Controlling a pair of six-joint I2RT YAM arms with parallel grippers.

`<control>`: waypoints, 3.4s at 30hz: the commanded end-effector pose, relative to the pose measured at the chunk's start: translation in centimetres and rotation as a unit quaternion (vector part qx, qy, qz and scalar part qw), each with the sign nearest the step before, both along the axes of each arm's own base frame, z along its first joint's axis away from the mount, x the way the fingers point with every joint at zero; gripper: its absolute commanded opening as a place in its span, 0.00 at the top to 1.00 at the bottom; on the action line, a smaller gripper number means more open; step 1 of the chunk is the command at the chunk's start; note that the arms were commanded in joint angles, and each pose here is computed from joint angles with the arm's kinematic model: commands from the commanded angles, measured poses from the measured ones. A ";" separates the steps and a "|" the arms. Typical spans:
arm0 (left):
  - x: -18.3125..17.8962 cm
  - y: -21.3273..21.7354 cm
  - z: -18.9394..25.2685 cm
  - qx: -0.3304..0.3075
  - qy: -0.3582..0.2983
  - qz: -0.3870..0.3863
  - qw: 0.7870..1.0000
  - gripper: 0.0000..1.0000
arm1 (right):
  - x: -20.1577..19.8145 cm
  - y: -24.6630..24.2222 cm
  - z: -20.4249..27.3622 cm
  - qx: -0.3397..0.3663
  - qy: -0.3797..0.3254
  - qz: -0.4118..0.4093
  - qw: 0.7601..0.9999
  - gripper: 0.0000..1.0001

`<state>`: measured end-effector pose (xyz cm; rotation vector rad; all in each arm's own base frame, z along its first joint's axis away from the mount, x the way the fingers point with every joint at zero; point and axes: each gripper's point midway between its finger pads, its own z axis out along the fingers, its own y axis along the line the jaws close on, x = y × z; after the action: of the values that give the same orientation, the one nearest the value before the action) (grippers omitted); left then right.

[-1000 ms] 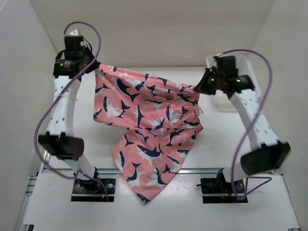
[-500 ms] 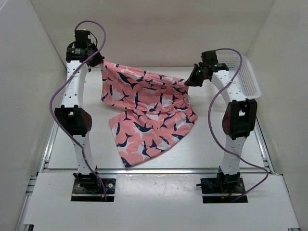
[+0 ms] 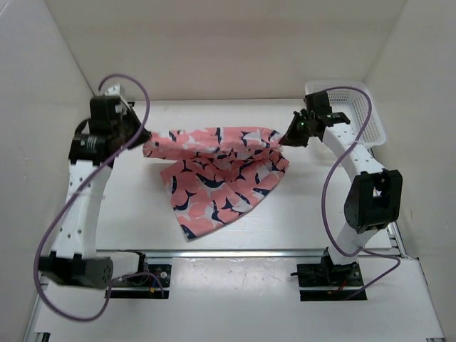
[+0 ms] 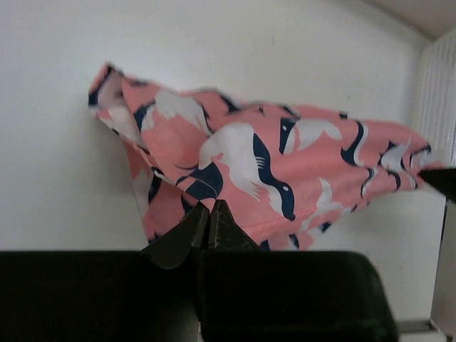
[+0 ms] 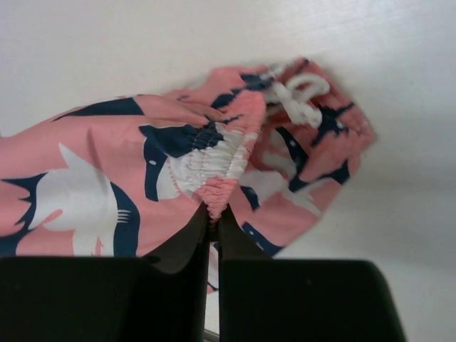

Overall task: Fold and stack the shorts
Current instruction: Fold the shorts

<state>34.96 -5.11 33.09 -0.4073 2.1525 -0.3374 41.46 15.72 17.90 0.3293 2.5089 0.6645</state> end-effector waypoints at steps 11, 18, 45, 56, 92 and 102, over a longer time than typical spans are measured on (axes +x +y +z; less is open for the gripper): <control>-14.4 -8.6 -15.1 -0.071 0.185 -0.083 0.977 0.89 | -4.4 -4.4 -5.4 -0.083 0.051 -0.037 0.995 1.00; -16.9 -11.4 -17.9 -0.060 0.226 -0.111 0.966 0.89 | -4.1 -6.2 -6.6 -0.097 0.061 -0.061 0.991 1.00; -20.8 -16.5 -31.9 0.070 0.430 -0.106 0.894 0.52 | -5.6 -6.3 -5.3 -0.081 0.052 -0.057 0.994 0.22; -12.5 -5.7 -27.4 0.093 0.352 0.018 0.931 0.90 | -9.4 -3.8 -6.1 -0.019 0.069 -0.023 0.997 0.27; -9.0 0.5 -30.1 -0.026 0.390 0.135 0.910 0.90 | -6.7 -0.2 -9.5 -0.017 0.086 -0.019 0.996 1.00; -6.5 0.8 -24.8 -0.028 0.332 0.126 0.934 0.90 | -5.7 0.1 -6.4 -0.017 0.054 -0.021 0.998 1.00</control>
<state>26.40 -4.59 4.32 -0.9828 2.8086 -0.0676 34.18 15.53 7.80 0.4497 2.6972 0.5790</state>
